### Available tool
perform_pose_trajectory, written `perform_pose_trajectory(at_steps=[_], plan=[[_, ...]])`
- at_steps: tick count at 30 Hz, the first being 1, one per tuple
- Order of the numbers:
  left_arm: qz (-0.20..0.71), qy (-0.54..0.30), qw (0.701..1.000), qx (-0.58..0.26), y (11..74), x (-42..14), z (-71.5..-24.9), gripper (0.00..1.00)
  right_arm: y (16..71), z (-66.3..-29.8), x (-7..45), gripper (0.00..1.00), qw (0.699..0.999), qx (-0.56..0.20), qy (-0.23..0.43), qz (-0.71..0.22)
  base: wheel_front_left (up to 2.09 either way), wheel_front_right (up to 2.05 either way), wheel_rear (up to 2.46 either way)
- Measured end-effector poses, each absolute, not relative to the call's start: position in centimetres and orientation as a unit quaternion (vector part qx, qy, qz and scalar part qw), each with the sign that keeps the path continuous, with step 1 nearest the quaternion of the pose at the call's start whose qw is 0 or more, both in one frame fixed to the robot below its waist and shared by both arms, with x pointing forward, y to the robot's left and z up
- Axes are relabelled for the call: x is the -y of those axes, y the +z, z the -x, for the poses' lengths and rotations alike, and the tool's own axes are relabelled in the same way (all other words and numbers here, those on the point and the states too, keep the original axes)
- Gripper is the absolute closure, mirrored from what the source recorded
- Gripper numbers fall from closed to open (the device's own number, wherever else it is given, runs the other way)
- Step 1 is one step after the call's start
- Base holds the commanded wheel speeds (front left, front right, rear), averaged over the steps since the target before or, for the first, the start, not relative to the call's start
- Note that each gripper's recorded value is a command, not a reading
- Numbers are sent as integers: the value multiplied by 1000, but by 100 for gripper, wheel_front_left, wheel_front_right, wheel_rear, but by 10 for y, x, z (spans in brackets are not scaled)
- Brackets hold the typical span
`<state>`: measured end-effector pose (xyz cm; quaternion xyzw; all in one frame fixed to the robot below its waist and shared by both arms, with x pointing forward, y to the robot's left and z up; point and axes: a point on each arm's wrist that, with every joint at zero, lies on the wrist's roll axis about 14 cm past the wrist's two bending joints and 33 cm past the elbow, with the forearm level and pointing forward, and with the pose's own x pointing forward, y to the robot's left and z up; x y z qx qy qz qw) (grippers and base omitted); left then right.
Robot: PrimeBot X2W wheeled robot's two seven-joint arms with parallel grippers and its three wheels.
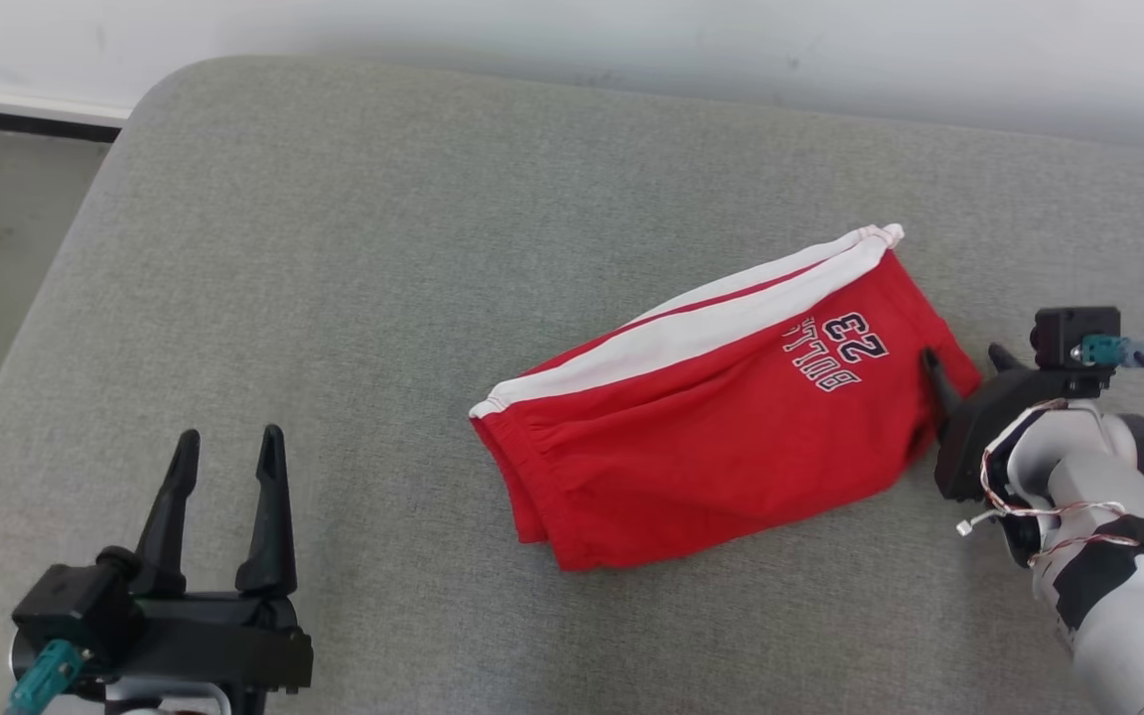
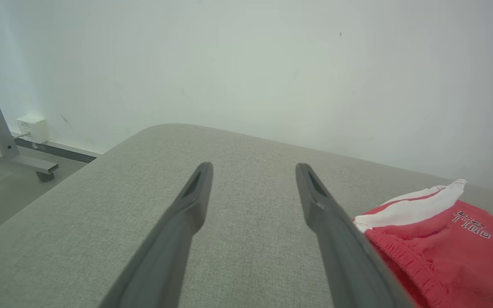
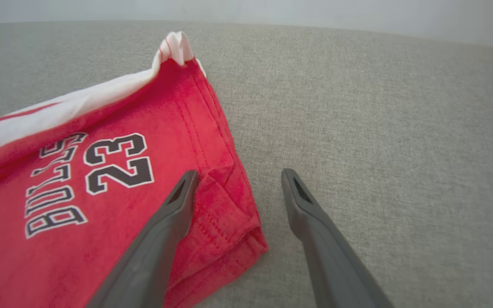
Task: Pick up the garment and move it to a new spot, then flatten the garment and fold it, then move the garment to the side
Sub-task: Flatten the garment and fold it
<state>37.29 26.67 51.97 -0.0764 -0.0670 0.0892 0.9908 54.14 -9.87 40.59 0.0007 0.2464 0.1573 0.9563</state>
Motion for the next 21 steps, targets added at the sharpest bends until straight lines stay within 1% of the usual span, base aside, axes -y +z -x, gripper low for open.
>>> perform_pose_trajectory(at_steps=[2,3,4,5,9,14,17,21], plan=[[74,96,991,60,515,-268,-369,0,395,-537,96,0,951,-266,158,0,0,0,0],[73,97,991,59,514,-268,-368,0,392,-535,93,20,949,-273,161,1,0,0,0],[74,96,991,59,515,-267,-368,0,389,-534,90,82,946,-281,162,0,0,0,0],[75,96,991,59,515,-266,-367,0,389,-534,88,100,945,-285,162,-5,0,0,0],[81,93,991,57,513,-262,-362,0,392,-528,84,100,945,-284,159,-24,0,0,0],[80,85,992,57,512,-256,-353,0,396,-509,99,100,952,-268,142,-42,0,0,0],[75,77,993,55,512,-252,-347,0,398,-493,119,100,956,-260,125,-51,0,0,0],[74,66,993,58,513,-245,-341,0,399,-468,163,100,962,-251,87,-59,0,0,0]])
